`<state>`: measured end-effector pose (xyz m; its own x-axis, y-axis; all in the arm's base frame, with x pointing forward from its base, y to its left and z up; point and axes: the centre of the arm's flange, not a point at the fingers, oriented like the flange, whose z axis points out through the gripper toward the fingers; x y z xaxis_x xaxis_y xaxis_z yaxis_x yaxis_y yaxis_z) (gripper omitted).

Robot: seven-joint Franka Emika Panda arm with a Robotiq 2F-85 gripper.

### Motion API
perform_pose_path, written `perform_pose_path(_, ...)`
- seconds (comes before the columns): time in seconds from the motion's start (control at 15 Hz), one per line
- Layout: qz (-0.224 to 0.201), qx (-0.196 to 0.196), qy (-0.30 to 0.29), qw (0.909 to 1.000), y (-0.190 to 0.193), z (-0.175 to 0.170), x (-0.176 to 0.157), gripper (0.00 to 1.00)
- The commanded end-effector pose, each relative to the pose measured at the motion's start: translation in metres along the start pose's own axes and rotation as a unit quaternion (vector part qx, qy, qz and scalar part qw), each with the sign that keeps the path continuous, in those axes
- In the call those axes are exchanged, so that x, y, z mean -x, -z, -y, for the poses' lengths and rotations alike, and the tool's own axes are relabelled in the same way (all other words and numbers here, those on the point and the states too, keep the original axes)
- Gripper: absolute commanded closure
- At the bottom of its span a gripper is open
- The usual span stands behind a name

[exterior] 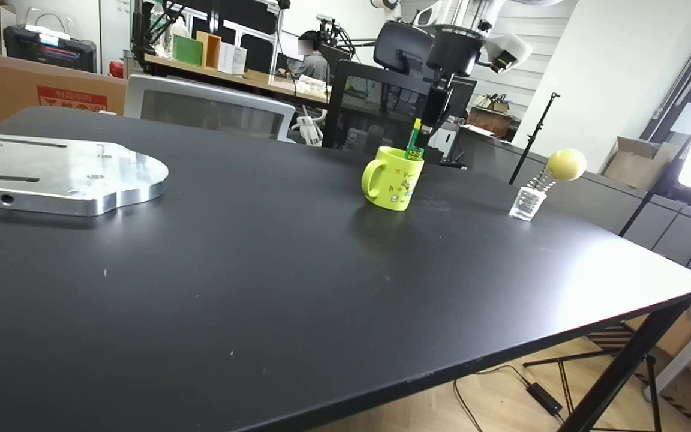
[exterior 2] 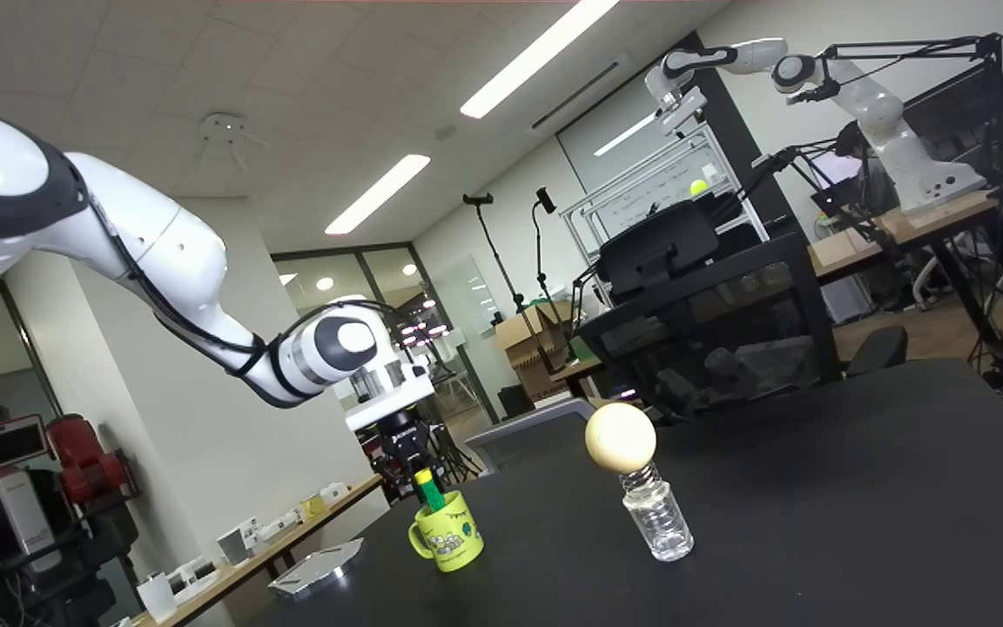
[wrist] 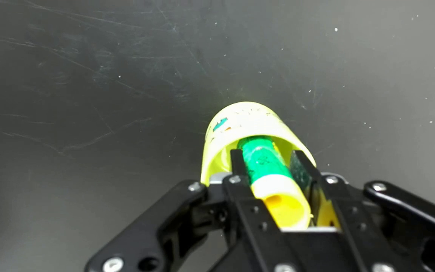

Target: Pick up the paper glue and put it in the yellow cup

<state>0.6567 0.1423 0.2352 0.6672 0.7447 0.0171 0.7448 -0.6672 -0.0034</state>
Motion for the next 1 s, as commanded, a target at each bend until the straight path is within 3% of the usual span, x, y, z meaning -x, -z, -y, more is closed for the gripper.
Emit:
perform_pose_path(0.0,0.004,-0.005,0.006,1.0000,-0.010,-0.017,-0.006,0.91)
perform_pose_path(0.07,0.005,-0.006,0.007,1.0000,-0.012,-0.018,-0.006,0.91)
perform_pose_path(0.13,0.003,-0.006,0.007,1.0000,-0.012,-0.019,-0.007,0.41)
perform_pose_path(0.27,0.002,-0.003,0.010,0.9999,-0.011,-0.017,-0.008,0.35)
perform_pose_path(0.6,-0.013,0.005,0.007,0.9999,0.031,-0.006,-0.011,0.02)
perform_pose_path(0.73,-0.009,0.001,0.006,0.9999,0.052,0.002,-0.004,0.00)
perform_pose_path(0.8,-0.014,0.004,0.013,0.9998,0.023,-0.006,-0.014,0.00)
perform_pose_path(0.93,-0.016,0.006,0.015,0.9997,0.033,-0.005,-0.015,0.00)
